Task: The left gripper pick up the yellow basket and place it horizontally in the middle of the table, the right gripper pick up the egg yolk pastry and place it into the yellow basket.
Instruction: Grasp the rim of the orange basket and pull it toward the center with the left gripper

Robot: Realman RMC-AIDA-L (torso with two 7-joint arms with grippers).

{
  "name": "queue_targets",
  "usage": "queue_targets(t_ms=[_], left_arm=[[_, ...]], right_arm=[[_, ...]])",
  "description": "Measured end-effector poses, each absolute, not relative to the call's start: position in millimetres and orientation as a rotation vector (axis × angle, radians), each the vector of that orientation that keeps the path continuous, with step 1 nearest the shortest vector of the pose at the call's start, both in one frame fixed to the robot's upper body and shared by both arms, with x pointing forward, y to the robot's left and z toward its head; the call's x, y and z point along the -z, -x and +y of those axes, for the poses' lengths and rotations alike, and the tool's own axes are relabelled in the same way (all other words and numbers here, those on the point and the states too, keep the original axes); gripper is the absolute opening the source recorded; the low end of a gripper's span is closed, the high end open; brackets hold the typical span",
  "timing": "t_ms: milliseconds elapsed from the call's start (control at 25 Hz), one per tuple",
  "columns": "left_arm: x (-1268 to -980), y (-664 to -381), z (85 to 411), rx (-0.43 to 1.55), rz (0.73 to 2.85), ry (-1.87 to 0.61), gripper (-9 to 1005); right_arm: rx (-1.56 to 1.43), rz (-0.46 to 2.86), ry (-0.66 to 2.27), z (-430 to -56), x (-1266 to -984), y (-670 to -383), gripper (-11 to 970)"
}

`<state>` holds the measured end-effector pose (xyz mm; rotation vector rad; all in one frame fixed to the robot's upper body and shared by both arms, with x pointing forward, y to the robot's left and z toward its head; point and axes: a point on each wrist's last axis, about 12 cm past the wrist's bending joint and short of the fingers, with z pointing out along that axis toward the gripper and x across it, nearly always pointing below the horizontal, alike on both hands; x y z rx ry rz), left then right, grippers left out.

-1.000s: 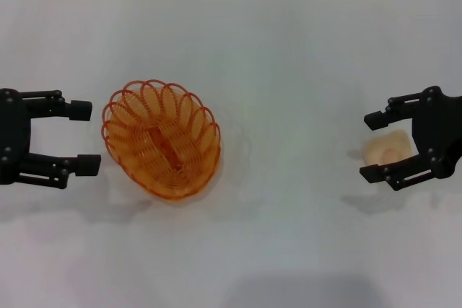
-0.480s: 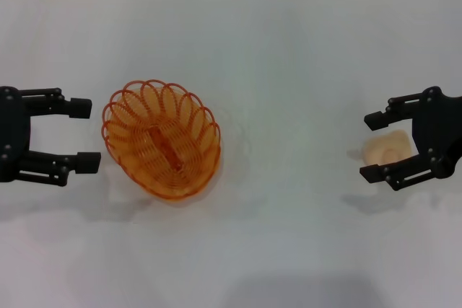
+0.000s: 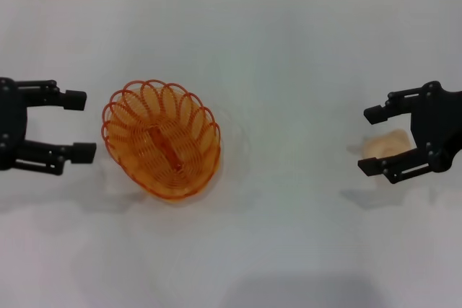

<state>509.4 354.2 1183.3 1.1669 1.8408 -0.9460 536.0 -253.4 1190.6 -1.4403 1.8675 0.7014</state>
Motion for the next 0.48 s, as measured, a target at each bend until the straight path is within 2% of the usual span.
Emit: queue_targets(t_ms=[480], left_arm=[[-1206,-545,379,0.668,2.083,-1.192,887]], right_arm=[[-0.712,1.854,1.382,-248,-1192,-541,817]])
